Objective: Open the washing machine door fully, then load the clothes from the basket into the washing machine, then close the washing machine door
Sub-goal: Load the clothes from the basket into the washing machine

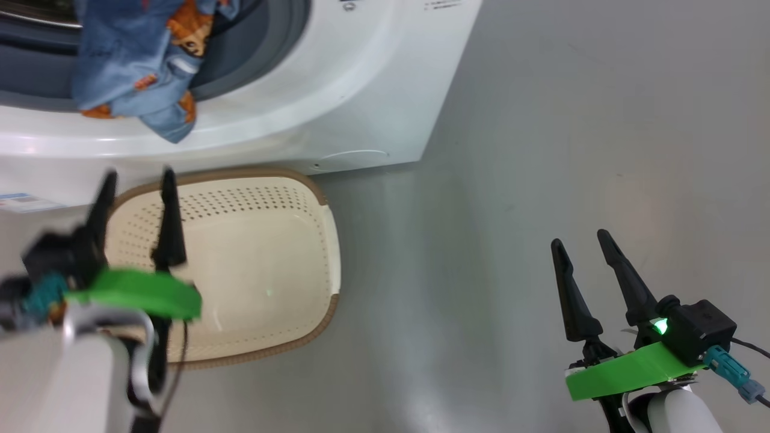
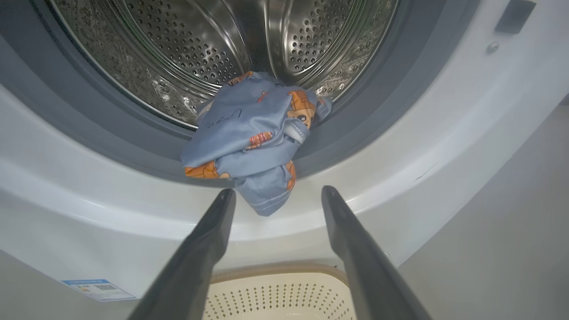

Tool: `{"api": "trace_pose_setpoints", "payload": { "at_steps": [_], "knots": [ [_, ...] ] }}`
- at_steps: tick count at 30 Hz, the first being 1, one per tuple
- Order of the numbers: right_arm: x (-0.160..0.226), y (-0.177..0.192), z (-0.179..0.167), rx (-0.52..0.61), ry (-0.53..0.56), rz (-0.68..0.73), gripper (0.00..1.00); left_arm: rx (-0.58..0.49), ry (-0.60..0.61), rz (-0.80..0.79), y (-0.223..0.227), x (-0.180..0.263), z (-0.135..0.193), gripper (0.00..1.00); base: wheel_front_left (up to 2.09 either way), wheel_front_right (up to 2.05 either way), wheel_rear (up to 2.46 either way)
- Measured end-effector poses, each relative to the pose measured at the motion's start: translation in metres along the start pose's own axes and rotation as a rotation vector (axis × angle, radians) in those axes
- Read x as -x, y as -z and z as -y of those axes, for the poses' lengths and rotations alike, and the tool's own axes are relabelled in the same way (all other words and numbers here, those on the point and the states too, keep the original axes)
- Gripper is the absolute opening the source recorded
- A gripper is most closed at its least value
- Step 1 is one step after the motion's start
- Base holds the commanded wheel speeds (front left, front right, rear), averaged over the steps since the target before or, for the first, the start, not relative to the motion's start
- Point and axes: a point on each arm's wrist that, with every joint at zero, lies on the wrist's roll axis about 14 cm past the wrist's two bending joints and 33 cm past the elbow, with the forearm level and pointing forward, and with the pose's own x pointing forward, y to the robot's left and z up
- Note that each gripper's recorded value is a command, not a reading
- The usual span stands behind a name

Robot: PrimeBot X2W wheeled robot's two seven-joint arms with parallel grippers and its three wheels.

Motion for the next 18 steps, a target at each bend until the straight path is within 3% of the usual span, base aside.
{"api": "trace_pose_setpoints", "payload": {
  "at_steps": [10,18],
  "knots": [
    [0.008,0.010,0.013,-0.003,0.046,-0.034,1.00,-0.042,0.088,-0.063,-0.015,-0.083,0.025,1.00,0.00,0.00,0.00],
    [0.014,0.014,0.022,-0.003,0.078,-0.050,1.00,-0.090,0.114,-0.144,-0.004,-0.117,0.040,1.00,0.00,0.00,0.00]
  ]
}}
